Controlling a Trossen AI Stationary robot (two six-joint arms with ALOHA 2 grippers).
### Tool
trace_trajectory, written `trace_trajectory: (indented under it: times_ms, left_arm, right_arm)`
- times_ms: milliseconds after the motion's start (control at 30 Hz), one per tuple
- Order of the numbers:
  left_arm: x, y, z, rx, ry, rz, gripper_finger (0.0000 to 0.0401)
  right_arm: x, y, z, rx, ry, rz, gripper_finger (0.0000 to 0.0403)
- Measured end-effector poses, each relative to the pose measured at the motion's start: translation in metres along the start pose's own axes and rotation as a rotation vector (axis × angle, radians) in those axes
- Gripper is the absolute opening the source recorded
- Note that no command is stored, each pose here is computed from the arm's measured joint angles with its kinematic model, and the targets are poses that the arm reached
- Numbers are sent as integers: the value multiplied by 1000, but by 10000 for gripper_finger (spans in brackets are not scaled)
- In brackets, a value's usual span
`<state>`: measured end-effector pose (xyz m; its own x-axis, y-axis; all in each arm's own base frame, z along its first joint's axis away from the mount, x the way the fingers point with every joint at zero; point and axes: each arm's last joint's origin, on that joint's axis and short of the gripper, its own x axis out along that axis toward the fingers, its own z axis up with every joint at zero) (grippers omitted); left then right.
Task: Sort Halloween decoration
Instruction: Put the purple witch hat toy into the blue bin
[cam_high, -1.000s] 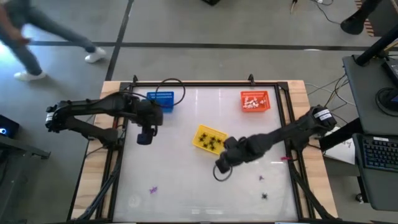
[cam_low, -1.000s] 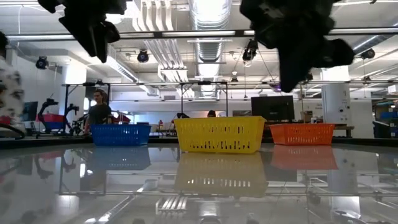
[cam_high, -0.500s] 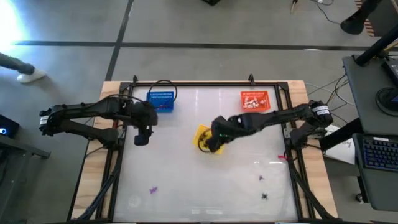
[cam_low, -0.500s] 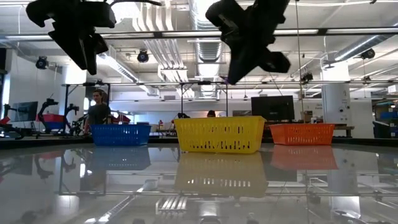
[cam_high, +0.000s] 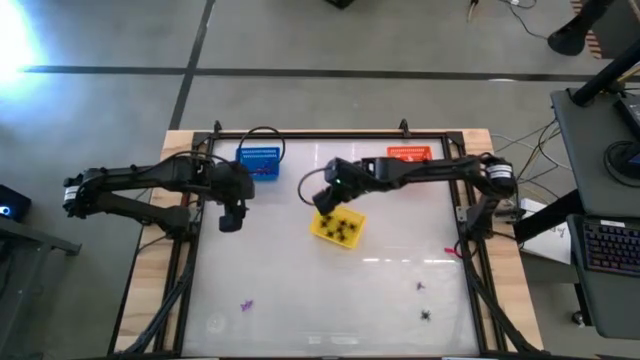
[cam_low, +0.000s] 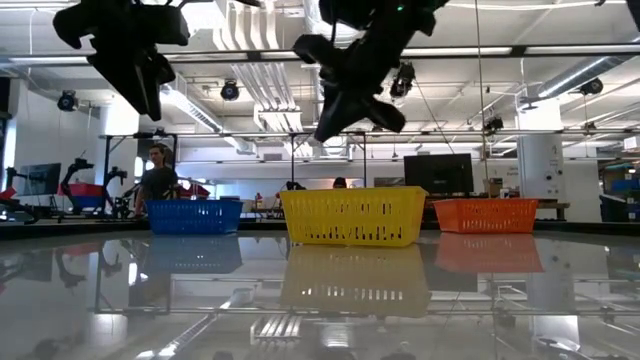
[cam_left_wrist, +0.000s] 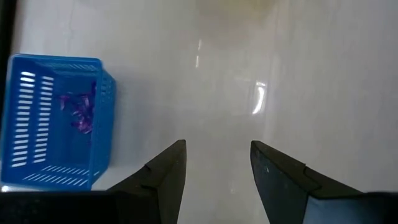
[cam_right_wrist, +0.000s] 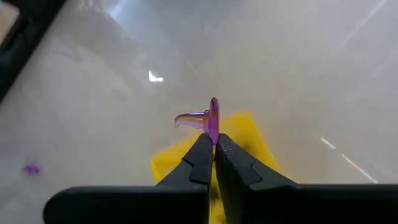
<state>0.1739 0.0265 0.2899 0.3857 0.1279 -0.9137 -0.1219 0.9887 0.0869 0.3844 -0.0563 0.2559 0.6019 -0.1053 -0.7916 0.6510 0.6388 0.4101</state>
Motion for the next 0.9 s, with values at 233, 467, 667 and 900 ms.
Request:
trace_trajectory:
  times_ms: [233, 467, 667, 900]
  left_arm:
    - [-1, 4, -1, -4, 5, 100, 162]
    - [-5, 16, -11, -70, 65, 221, 162]
    - [-14, 24, -20, -154, 60, 243, 162]
    - [-24, 30, -29, -249, 17, 274, 162]
  right_arm:
    - [23, -3, 39, -43, -25, 23, 8]
    - [46, -5, 71, -98, -9, 98, 8]
    - [59, -3, 96, -154, -24, 160, 9]
    - [80, -12, 119, -185, -11, 186, 9]
